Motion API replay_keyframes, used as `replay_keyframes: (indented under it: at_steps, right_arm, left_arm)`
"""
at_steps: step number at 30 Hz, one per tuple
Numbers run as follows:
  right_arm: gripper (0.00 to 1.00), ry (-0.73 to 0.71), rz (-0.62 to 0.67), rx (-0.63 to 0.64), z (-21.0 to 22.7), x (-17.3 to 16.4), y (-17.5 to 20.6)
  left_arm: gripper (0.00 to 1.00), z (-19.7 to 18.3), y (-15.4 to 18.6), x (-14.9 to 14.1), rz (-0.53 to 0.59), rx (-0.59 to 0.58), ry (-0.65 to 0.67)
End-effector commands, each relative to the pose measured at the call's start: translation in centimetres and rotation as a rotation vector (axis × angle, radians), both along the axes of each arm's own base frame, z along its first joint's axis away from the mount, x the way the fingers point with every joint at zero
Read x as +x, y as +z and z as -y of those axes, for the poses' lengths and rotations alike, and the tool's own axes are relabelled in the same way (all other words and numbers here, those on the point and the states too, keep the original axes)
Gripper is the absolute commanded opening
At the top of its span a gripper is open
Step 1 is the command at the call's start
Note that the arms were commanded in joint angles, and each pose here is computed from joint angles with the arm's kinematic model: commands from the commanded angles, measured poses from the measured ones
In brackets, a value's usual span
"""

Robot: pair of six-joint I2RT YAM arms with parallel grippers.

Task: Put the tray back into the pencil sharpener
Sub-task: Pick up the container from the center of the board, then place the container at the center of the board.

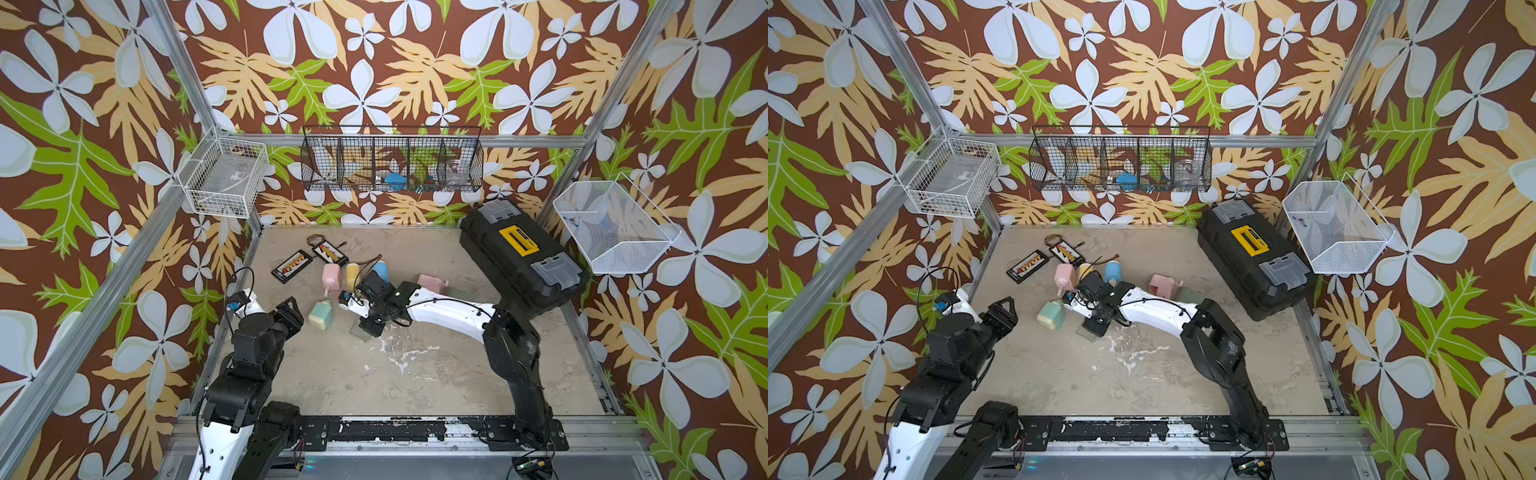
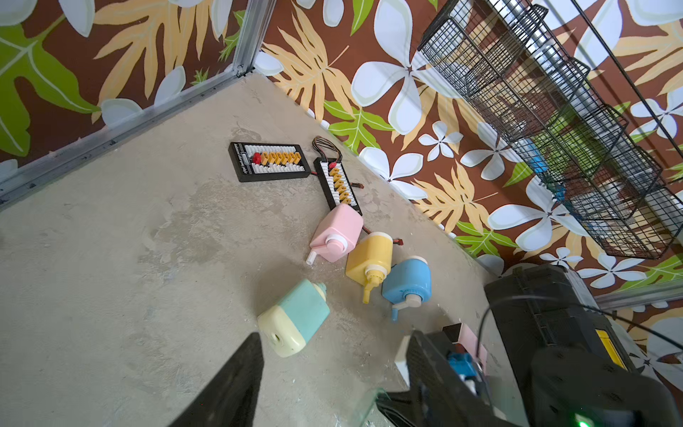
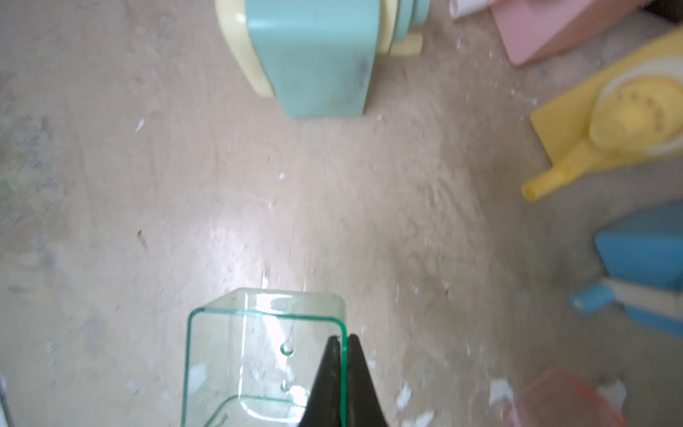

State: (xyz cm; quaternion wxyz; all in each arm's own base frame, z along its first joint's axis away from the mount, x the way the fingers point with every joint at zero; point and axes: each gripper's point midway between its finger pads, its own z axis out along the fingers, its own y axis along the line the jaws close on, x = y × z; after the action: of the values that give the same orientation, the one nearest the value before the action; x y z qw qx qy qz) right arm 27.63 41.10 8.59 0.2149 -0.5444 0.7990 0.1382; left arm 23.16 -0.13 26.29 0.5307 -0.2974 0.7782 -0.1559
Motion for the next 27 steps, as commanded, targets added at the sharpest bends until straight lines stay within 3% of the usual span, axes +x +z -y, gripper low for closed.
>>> replay_keyframes:
  at_steps: [1,8,19,24,27]
  right_arm:
    - [0.0,-0.059,0.0,0.015,2.5,-1.4,0.0]
    - [0.0,-0.213,-0.015,-0.028,9.1,-4.4,-2.9]
    - [0.01,-0.243,-0.069,-0.108,9.8,-4.8,-6.5]
    - [0.09,-0.247,-0.079,-0.137,9.9,-4.7,-7.1]
    - [0.24,-0.262,-0.081,-0.124,9.7,-4.6,-6.3]
  left_arm:
    - [0.64,0.5,-0.3,0.4,-0.003,-0.013,-0.021]
    - [0.64,1.2,-1.7,1.0,-0.037,-0.033,-0.049]
    - [0.65,1.7,-2.4,1.1,-0.052,-0.003,-0.088]
    - [0.65,1.8,-2.6,1.4,-0.061,0.011,-0.098]
    - [0.65,1.9,-2.8,1.6,-0.07,0.016,-0.108]
